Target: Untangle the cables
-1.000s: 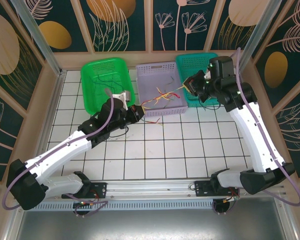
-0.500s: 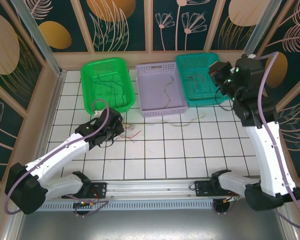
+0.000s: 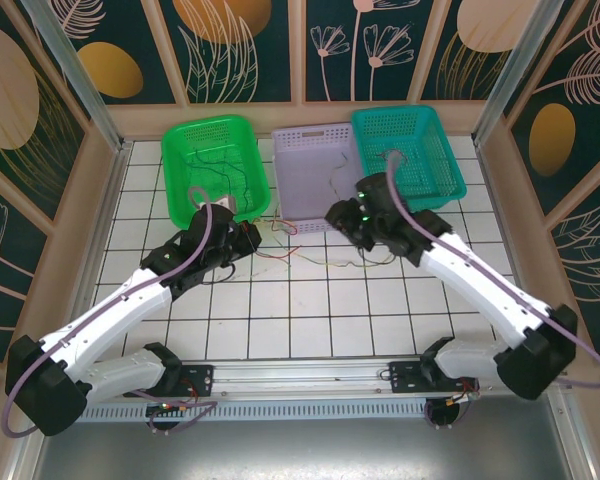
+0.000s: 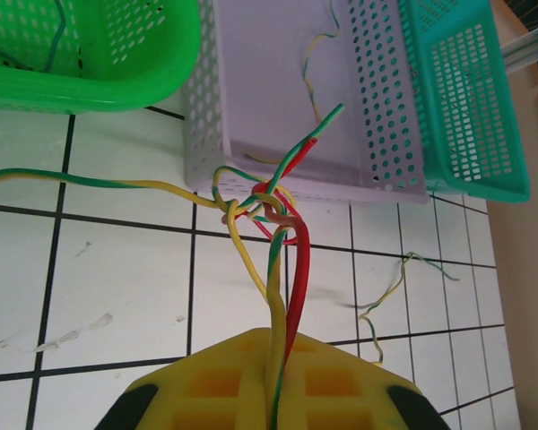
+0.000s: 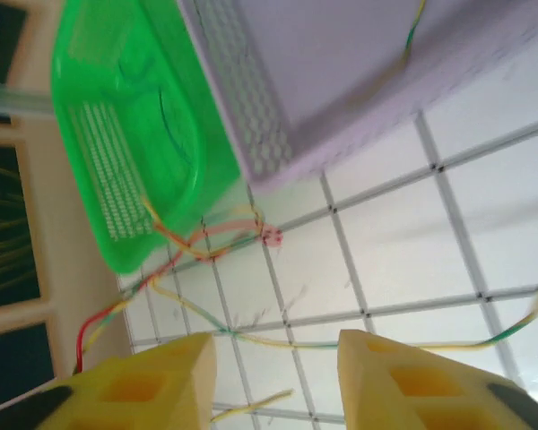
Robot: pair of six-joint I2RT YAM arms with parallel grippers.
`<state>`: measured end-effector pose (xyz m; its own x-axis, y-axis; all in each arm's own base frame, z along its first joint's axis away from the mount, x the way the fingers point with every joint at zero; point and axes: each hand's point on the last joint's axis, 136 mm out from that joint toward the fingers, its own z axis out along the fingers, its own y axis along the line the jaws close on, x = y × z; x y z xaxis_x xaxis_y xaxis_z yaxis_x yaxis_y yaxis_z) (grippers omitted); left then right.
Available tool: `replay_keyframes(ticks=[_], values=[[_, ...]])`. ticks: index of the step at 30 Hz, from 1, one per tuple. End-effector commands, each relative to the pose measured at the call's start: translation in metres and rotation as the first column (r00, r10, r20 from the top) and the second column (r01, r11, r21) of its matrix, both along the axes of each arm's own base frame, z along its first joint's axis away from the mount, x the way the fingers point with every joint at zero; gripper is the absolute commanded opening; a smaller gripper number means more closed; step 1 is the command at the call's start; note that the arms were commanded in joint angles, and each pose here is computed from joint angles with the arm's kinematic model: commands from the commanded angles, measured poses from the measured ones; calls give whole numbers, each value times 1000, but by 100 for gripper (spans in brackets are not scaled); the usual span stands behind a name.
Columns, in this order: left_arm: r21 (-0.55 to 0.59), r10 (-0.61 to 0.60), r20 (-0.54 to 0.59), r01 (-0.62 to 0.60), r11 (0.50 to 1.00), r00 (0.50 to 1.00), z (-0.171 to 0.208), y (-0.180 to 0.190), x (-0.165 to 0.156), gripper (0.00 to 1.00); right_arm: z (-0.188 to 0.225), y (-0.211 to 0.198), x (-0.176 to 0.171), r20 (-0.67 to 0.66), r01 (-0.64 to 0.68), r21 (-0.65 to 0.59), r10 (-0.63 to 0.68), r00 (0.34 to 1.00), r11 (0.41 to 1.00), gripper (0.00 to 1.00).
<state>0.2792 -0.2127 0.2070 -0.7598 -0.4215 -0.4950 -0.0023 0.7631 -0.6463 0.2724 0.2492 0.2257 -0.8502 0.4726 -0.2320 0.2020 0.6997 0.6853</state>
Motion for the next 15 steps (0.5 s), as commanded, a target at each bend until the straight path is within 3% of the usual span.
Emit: replay_keyframes(ticks=[1,7,15], values=[[-76,4,17,-3,997,1000,10,-10,4,0,2,40,-20,-59,-122,69,126,990,990,52],[-118,-1,-13,-1,993,1000,6,-18,6,0,-3,74,-14,-58,-155,125,163,985,980,57],[-132,18,-37,-23,991,999,2,-19,8,0,-9,78,-13,-99,-127,128,140,985,984,55]])
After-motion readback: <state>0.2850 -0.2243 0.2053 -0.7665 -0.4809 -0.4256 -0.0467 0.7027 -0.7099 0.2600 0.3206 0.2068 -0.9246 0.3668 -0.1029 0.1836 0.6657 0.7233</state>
